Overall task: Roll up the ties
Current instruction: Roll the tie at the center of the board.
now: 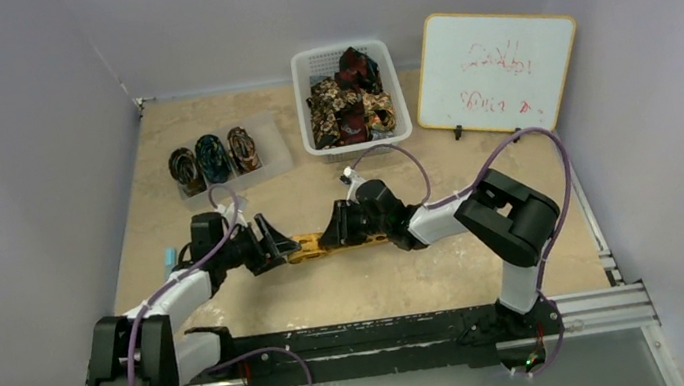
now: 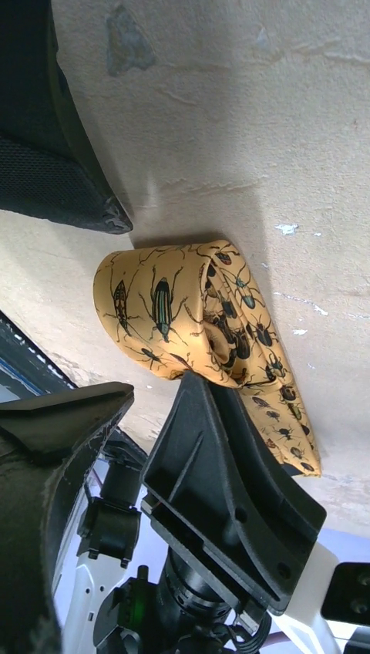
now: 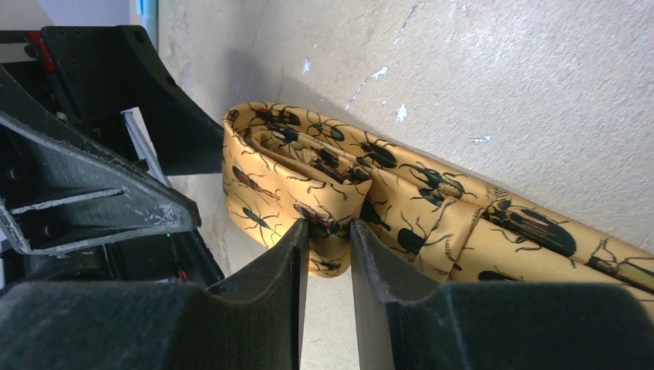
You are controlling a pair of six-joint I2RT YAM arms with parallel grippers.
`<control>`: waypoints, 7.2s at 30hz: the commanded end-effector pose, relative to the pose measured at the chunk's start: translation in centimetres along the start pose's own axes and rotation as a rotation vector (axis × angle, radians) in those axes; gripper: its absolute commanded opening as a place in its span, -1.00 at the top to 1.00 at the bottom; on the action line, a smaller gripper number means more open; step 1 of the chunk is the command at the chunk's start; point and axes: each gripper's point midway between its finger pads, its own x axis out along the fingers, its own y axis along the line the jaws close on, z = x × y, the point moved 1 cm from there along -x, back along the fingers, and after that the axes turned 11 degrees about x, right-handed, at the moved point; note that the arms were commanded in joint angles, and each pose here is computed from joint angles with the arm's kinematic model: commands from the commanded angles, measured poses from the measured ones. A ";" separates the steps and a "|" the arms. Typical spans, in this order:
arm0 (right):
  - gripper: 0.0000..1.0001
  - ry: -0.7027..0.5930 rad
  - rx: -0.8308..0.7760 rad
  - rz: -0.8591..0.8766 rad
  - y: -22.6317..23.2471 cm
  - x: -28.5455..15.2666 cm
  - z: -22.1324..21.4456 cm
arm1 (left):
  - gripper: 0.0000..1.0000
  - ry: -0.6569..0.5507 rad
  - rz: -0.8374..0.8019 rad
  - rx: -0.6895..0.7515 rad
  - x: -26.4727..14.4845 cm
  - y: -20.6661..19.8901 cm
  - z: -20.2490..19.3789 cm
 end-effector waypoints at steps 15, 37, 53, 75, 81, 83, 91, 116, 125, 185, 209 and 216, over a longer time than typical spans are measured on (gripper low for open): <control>0.56 0.043 0.006 0.020 -0.8 1.3 0.1 | -0.30 -0.028 -0.052 -0.002 1.6 0.5 0.4; 0.52 0.075 0.014 0.067 0.3 1.1 0.0 | 0.48 -0.047 -0.052 0.114 2.2 -1.7 1.4; 0.29 -0.027 -0.033 0.013 1.2 -0.7 1.9 | 0.72 -0.057 0.144 0.156 1.7 -3.5 3.3; 0.66 0.017 -0.044 0.046 2.1 1.2 2.3 | 0.76 0.014 0.395 0.264 2.1 -4.9 3.6; 0.61 0.023 -0.058 0.059 2.5 0.8 2.2 | 0.70 0.061 0.513 0.345 2.3 -6.0 3.3; 0.60 0.025 -0.066 0.049 2.5 0.7 2.3 | 0.69 0.086 0.545 0.366 2.6 -6.0 3.1; 0.58 -0.118 -0.041 -0.069 0.6 -1.8 4.8 | 0.69 0.147 0.741 0.446 2.9 -5.9 2.6; -0.91 -0.402 0.112 -0.132 -4.3 -11.1 7.8 | -0.18 0.206 0.381 0.465 9.9 -12.9 0.2; -0.98 -0.381 0.020 0.045 -0.8 -11.9 7.5 | -0.38 0.074 0.298 0.455 5.5 -15.0 2.3; -0.15 -0.041 0.004 0.028 -2.0 -5.2 3.1 | -0.45 0.042 0.097 0.169 2.6 -5.4 2.6; 0.40 0.028 0.024 0.080 -1.0 -3.6 3.0 | -0.38 0.082 0.083 0.140 3.8 -4.7 1.8; 0.44 0.023 0.018 0.045 -1.6 -2.9 3.6 | -0.37 0.079 0.091 0.136 4.0 -4.4 1.8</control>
